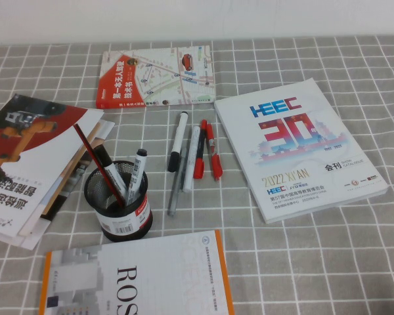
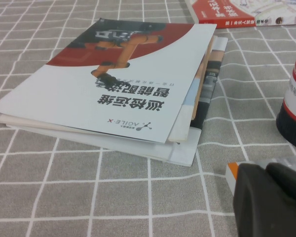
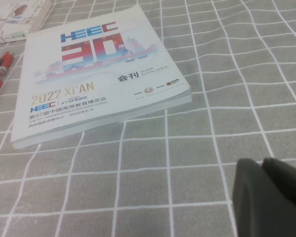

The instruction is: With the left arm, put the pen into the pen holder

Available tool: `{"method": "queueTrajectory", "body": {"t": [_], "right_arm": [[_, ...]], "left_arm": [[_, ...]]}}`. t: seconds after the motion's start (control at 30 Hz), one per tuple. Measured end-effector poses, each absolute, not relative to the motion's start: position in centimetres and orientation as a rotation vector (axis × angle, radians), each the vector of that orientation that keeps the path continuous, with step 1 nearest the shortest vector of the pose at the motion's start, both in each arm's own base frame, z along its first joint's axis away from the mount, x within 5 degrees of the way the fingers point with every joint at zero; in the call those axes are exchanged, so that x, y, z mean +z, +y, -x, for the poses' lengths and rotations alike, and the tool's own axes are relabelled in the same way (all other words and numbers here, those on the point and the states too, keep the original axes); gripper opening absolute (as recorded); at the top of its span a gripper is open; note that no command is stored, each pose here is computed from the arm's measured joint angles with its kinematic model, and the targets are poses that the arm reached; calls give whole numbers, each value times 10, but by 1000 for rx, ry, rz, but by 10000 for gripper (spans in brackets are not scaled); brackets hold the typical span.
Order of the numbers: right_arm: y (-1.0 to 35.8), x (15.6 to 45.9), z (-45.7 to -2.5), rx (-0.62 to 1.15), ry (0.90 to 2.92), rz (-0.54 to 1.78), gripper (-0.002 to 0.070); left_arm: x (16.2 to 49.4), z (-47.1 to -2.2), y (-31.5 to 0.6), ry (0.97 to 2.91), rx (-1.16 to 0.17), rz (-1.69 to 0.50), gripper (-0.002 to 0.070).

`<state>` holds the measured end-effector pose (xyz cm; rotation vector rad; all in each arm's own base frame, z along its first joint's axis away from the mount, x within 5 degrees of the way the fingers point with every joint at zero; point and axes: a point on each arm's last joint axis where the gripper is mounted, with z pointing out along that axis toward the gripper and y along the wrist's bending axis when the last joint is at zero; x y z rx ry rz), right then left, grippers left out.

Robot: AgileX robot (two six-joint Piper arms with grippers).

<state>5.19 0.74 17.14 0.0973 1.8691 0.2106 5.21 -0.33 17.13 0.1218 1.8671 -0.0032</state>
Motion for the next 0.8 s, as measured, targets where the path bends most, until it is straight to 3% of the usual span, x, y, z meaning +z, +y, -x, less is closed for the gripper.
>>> {"method": "queueTrajectory", "body": {"t": [0.33, 0.53, 0.8], "right_arm": [[7, 171, -52, 211, 1869, -97, -15], [7, 171, -52, 211, 1869, -97, -15], [7, 171, -52, 211, 1869, -97, -15]], "left_arm": [[174, -53, -4, 1840, -10, -116, 0], [182, -54, -6, 1756, -104, -37, 0], [191, -55, -9, 1645, -486, 320, 0]]}}
